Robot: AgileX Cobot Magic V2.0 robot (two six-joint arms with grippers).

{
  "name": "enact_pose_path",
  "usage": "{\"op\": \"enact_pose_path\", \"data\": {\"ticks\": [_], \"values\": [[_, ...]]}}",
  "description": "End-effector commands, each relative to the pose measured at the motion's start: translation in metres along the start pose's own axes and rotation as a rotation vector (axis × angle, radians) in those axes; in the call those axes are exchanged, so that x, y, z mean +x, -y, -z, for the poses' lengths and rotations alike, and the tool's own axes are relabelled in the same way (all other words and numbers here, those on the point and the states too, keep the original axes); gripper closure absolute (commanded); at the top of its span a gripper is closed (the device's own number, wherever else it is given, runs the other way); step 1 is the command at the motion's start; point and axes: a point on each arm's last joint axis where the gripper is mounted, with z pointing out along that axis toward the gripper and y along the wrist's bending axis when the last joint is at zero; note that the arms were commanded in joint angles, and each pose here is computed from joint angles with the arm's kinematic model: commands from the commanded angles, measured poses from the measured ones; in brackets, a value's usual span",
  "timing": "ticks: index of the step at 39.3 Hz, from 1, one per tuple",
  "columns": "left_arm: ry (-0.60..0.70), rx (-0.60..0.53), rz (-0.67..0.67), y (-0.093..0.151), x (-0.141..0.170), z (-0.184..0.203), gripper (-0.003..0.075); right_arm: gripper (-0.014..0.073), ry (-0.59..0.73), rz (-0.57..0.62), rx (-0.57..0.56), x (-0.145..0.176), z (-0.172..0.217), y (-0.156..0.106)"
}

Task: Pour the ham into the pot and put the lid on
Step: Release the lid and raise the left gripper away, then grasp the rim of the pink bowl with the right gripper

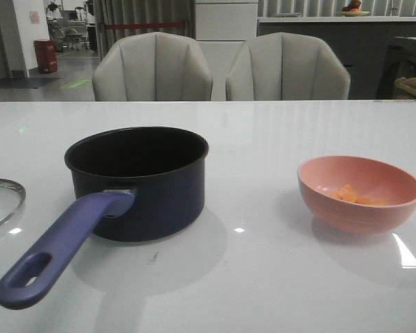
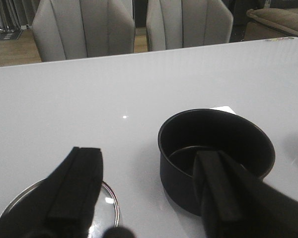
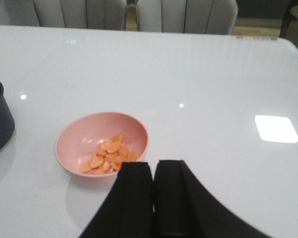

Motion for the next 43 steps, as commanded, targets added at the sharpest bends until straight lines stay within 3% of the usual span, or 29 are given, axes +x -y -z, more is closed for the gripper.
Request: {"op": "enact_pose_path", "data": {"ticks": [1, 13, 15, 21, 23, 43], "values": [[0.110, 0.004, -0.003, 0.001, -0.017, 0.001, 0.0283, 0.0447, 0.047, -0.008, -0.003, -0.015, -0.001, -0.001], [0.106, 0.004, -0.003, 0.001, -0.017, 0.001, 0.0283, 0.0431, 0.028, -0.109, -0.034, -0.016, -0.007, -0.004], [0.106, 0.004, -0.003, 0.001, -0.017, 0.001, 0.0283, 0.0390, 0.018, -0.110, -0.031, -0.016, -0.010, -0.003], [0.108, 0.004, -0.003, 0.001, -0.017, 0.001, 0.0283, 0.0124, -0.089, -0.114, -0.021, -0.021, -0.029, -0.004], [0.108, 0.004, -0.003, 0.001, -0.017, 0.001, 0.0283, 0.0078, -0.144, -0.116, -0.018, -0.024, -0.038, -0.004], [0.112, 0.004, -0.003, 0.001, -0.017, 0.001, 0.0283, 0.0094, -0.650, -0.157, -0.022, -0.079, -0.185, -0.010]]}}
